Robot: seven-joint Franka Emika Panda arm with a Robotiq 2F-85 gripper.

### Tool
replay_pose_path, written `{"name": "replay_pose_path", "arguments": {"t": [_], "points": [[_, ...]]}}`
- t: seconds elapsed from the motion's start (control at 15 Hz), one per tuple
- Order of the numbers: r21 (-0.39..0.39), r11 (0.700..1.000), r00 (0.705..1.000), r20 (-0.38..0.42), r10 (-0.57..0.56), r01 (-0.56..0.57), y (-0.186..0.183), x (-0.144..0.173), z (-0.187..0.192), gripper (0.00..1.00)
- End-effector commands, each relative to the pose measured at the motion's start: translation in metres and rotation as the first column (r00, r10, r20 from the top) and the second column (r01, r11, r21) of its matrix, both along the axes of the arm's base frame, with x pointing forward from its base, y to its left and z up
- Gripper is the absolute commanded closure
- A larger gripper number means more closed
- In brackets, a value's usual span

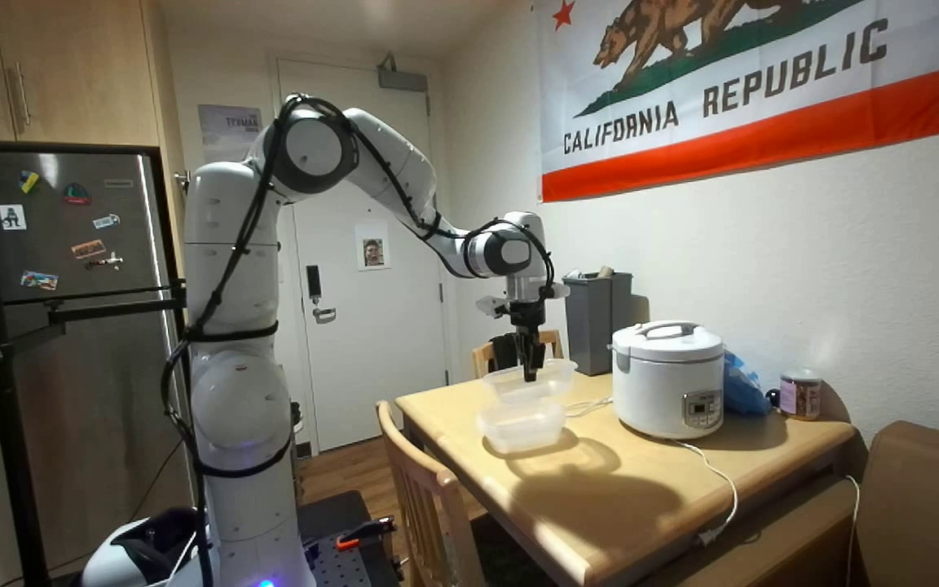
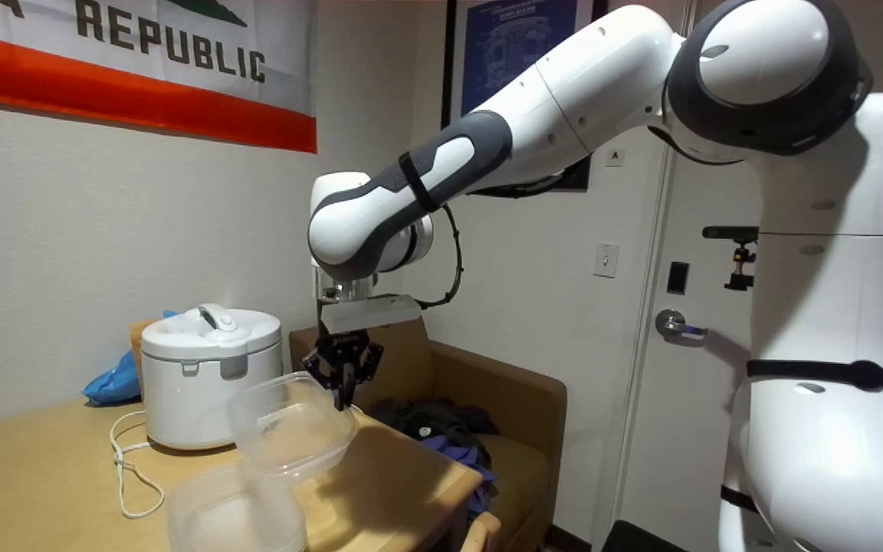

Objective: Stack two of the lunchboxes from the stack of boxes on the right

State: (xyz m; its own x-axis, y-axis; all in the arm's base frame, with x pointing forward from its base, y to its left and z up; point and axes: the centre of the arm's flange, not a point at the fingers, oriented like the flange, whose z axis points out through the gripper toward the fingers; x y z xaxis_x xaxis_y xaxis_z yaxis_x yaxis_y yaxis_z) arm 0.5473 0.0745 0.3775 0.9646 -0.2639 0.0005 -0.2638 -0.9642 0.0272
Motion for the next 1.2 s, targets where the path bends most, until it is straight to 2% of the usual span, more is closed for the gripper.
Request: {"name": "replay_pose_path", "arguments": {"t": [0.0,0.2,0.4,0.6,0.73,0.8,0.87,1.13], "points": [[0.04,0.993,0.993,-0.024,-0.114,0.115,-0.025,-0.021,-0.024,0.97],[0.06,0.981,0.982,-0.047,-0.184,0.187,-0.042,-0.037,-0.041,0.97],[0.078,0.958,0.961,-0.033,-0.275,0.277,-0.054,-0.051,-0.062,0.97],[0.095,0.926,0.925,0.071,-0.373,0.366,-0.052,-0.057,-0.069,0.97],[0.101,0.923,0.91,0.157,-0.384,0.372,-0.043,-0.056,-0.057,0.97],[0.094,0.933,0.931,0.086,-0.354,0.347,-0.053,-0.04,-0.074,0.97],[0.097,0.933,0.929,0.097,-0.357,0.348,-0.051,-0.04,-0.072,0.89],[0.093,0.932,0.93,0.089,-0.357,0.349,-0.052,-0.04,-0.076,0.89]]}}
